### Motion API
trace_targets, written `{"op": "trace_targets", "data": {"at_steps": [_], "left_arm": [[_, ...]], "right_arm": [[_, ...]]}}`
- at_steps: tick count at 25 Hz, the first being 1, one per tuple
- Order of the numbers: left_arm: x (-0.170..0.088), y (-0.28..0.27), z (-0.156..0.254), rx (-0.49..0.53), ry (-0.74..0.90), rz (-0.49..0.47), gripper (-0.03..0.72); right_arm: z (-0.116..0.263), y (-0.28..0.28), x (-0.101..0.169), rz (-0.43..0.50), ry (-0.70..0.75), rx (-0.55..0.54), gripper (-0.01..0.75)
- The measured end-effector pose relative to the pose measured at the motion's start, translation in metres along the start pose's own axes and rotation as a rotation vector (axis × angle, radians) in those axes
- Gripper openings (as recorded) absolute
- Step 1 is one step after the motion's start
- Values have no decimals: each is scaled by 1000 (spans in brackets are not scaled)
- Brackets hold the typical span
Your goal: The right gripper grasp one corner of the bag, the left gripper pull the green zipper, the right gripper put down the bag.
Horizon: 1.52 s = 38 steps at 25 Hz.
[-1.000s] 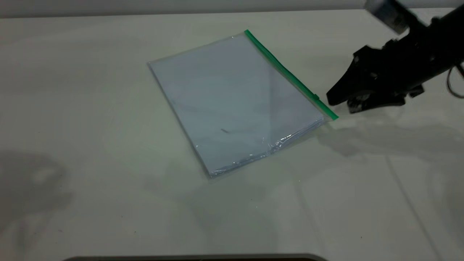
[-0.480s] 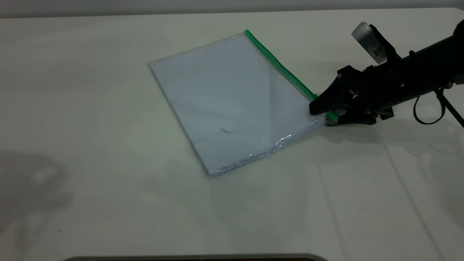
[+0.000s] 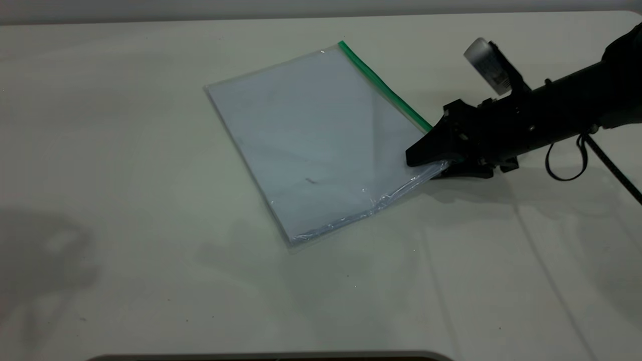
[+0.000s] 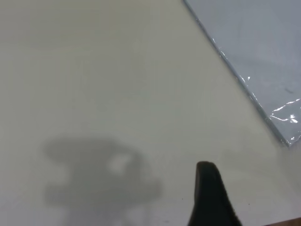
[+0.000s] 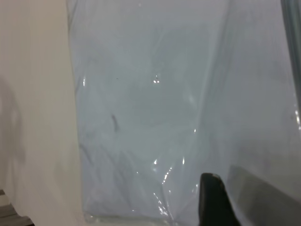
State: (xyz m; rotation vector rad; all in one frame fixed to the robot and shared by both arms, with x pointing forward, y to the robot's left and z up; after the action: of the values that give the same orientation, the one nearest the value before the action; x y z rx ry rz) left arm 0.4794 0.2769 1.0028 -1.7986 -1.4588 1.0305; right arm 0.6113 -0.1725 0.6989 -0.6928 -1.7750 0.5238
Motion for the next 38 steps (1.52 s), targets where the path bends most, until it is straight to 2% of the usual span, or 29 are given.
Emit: {"op": "trace_targets", "data": {"at_steps": [1, 3, 4, 7, 8, 12, 15, 17, 20, 22, 25, 28, 32, 35, 38], "left_arm": [[0, 0, 0, 0, 0, 0, 521], [0, 0, 0, -1, 0, 0, 521], [0, 0, 0, -1, 0, 0, 521], [0, 0, -1, -10, 0, -3, 521], [1, 0, -3, -18, 0, -5, 521], [2, 0, -9, -63, -5, -13, 519], [1, -1, -14, -102, -5, -7, 519], [0, 0, -17, -121, 12, 2, 519], [-3, 7, -19, -111, 30, 31, 519], [-5, 15, -20, -97, 40, 63, 519], [-12, 29, -26, -94, 77, 131, 519], [-26, 41, -42, -118, 193, 224, 519], [-58, 60, -69, -177, 387, 357, 519], [-77, 81, -85, -207, 522, 422, 519], [-88, 111, -88, -171, 621, 490, 519]], "right_arm": [[0, 0, 0, 0, 2, -3, 440], [0, 0, -1, 2, -1, -5, 353], [0, 0, 0, -2, -7, -6, 298], [1, 0, 8, -59, -33, 9, 68], [2, -1, 11, -81, -43, 16, 42], [-2, -13, 33, -153, -141, 53, 34], [-4, -32, 52, -157, -243, 133, 34], [-4, -46, 59, -122, -299, 206, 34], [-9, -71, 63, 10, -406, 280, 34], [-28, -87, 64, 143, -462, 219, 34], [-56, -106, 77, 264, -531, 90, 34], [-68, -108, 100, 263, -630, 55, 34], [-69, -91, 133, 221, -732, 66, 34], [-65, -79, 149, 195, -775, 82, 34], [-61, -73, 157, 181, -793, 92, 34]]}}
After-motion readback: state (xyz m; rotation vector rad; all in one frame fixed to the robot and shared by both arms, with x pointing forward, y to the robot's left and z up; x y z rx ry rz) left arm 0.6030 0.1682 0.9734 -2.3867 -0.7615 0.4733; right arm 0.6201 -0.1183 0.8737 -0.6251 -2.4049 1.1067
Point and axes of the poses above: a point on each arm's last joint axis where the gripper is mounted, y pointing out along that axis toward the gripper, x along the wrist's bending axis when the last joint is at zero, z = x × y, the point moved 5 cm from there along y, pointing out along that axis toward the gripper, and after that the axes turned 3 degrees about -y, right-handed, at the moved point
